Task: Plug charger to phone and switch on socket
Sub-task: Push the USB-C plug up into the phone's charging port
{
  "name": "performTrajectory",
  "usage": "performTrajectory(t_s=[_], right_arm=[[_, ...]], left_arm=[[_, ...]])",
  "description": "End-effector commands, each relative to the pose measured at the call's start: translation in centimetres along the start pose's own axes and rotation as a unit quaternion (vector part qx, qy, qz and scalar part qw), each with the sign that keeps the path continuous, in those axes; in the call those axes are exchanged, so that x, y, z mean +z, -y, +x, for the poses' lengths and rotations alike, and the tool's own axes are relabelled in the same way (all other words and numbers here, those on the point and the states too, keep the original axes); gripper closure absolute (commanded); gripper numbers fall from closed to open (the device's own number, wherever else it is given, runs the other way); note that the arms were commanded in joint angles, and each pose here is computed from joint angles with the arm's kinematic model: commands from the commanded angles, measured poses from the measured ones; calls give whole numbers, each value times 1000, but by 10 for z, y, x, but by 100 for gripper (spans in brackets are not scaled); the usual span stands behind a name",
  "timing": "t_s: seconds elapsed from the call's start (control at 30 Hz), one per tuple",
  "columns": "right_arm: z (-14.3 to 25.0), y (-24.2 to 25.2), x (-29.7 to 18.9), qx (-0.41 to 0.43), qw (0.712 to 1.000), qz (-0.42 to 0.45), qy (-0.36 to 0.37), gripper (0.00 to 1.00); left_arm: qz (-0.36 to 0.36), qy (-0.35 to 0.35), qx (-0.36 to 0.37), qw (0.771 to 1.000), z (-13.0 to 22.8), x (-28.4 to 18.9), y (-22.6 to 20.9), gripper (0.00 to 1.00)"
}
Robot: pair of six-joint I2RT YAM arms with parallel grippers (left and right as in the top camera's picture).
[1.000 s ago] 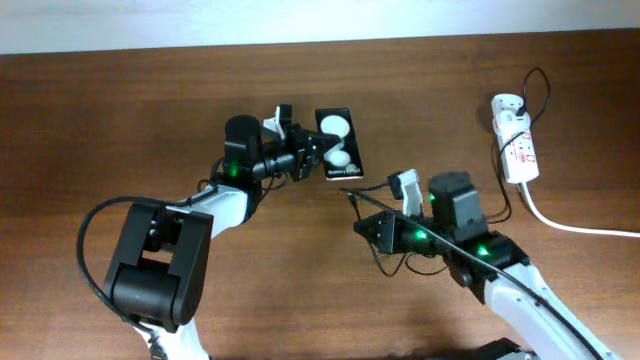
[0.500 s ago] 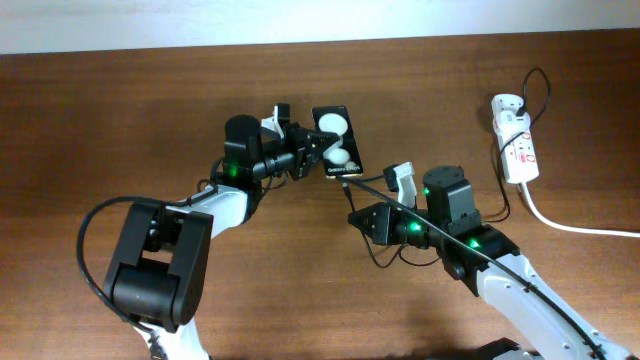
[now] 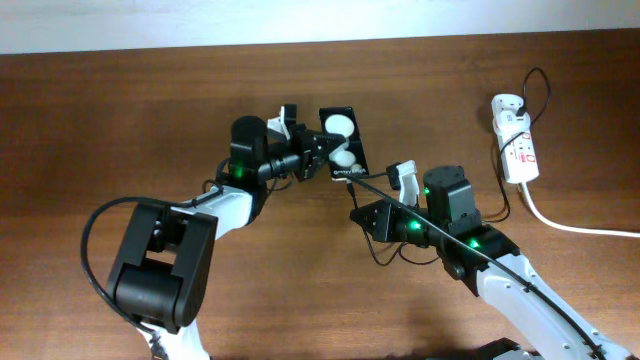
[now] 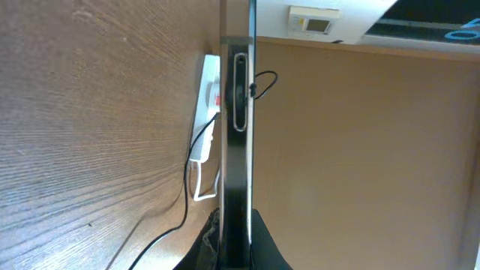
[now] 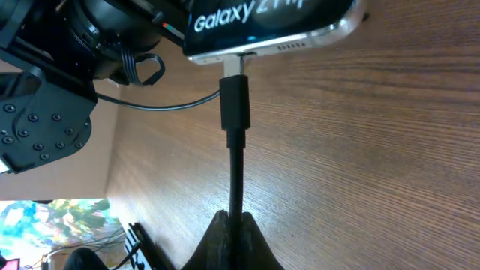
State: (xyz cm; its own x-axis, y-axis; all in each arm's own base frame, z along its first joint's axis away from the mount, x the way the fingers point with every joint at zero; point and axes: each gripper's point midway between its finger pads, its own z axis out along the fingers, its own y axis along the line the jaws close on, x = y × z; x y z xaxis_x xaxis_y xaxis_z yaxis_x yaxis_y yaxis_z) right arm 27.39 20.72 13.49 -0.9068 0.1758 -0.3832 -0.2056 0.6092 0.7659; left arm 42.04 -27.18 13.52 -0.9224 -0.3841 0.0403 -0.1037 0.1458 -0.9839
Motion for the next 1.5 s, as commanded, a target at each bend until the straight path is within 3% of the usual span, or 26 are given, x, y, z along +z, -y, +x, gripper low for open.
performTrajectory(t_s=[0.0, 0.4, 1.07, 1.4, 1.43, 1.47], right_arm=[[-3, 4, 0, 3, 1000, 7, 6, 96], [-7, 10, 0, 8, 999, 26, 18, 96], [-26, 30, 18, 26, 997, 47, 49, 96], [-35, 25, 17, 13, 997, 37, 66, 96], [-34, 25, 18, 13, 997, 37, 65, 87], [-33, 24, 18, 14, 997, 34, 61, 60]], left_arm=[[13, 4, 27, 1000, -5, 3, 12, 100], [14, 2, 33, 999, -4, 3, 12, 100], [25, -68, 80, 994, 29, 10, 16, 100], [-14, -90, 108, 990, 37, 9, -11, 100], [-14, -91, 108, 990, 38, 9, -11, 100], [-14, -90, 108, 990, 37, 9, -11, 100]])
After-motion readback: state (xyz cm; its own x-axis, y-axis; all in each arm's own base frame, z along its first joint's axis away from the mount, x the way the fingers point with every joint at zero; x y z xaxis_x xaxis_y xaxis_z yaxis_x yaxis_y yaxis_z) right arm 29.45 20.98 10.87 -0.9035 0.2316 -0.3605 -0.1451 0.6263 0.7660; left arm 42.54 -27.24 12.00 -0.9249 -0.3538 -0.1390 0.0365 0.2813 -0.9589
